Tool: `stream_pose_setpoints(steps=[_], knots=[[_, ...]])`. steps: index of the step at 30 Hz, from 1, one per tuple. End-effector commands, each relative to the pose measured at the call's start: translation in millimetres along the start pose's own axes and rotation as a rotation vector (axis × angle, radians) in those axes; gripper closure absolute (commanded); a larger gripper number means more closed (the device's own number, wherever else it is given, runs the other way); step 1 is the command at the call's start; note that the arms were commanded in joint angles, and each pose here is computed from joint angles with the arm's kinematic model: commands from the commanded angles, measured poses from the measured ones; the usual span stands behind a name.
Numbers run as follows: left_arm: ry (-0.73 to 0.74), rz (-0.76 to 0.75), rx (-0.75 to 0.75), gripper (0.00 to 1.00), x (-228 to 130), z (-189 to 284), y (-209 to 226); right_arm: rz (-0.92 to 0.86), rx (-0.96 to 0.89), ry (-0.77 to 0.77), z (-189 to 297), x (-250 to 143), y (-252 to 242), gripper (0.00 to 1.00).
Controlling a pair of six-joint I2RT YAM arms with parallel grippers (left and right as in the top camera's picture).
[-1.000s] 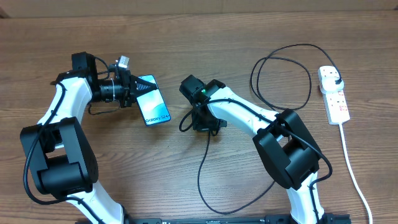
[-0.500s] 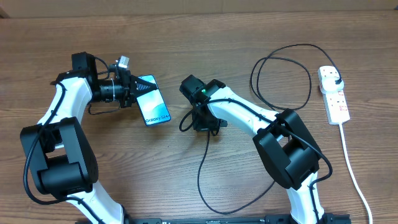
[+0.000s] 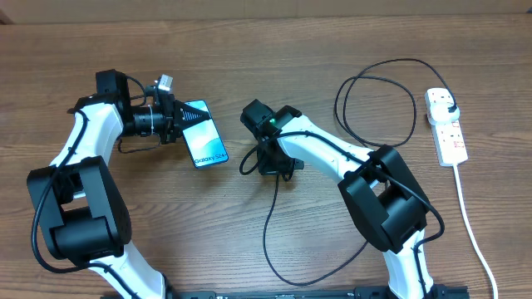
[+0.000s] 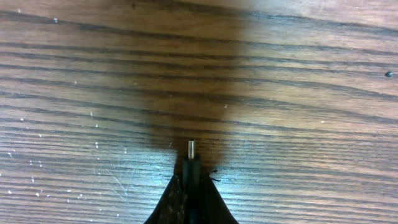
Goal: Plug charger to phone and switch on socket
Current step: 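Lift the plug with the right gripper toward the phone's bottom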
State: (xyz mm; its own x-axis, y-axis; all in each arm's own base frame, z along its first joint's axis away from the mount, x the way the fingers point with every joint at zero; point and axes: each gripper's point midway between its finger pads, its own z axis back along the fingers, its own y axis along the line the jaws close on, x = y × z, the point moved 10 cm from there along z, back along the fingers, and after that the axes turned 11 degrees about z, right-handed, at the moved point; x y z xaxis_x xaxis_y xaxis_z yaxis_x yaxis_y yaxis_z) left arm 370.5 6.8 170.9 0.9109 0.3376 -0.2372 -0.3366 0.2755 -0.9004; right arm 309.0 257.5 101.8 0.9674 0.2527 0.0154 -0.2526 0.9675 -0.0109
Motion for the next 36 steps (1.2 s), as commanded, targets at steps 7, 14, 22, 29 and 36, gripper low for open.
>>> stream_pose_setpoints(steps=[7, 14, 22, 29, 36], knots=[[-0.007, -0.059, -0.053, 0.96, 2.1, 1.7, -13.4, -0.03, 0.192, 0.024, 13.9, 24.6, -14.2, 0.96], [-0.008, -0.093, -0.147, 0.96, 12.1, 3.0, -27.2, 0.067, 0.543, -0.008, 45.1, 49.8, -26.5, 0.96], [-0.01, -0.125, -0.243, 0.96, 27.1, 7.6, -50.1, 0.261, 1.02, -0.131, 80.2, 67.1, -28.0, 0.96], [-0.084, -0.219, -0.303, 0.96, 42.9, 17.2, -82.8, 0.376, 1.167, -0.223, 91.8, 72.5, -26.1, 0.96], [-0.147, -0.3, -0.377, 0.96, 45.3, 29.0, -114.4, 0.489, 1.382, -0.297, 110.4, 76.8, -20.5, 0.96]])
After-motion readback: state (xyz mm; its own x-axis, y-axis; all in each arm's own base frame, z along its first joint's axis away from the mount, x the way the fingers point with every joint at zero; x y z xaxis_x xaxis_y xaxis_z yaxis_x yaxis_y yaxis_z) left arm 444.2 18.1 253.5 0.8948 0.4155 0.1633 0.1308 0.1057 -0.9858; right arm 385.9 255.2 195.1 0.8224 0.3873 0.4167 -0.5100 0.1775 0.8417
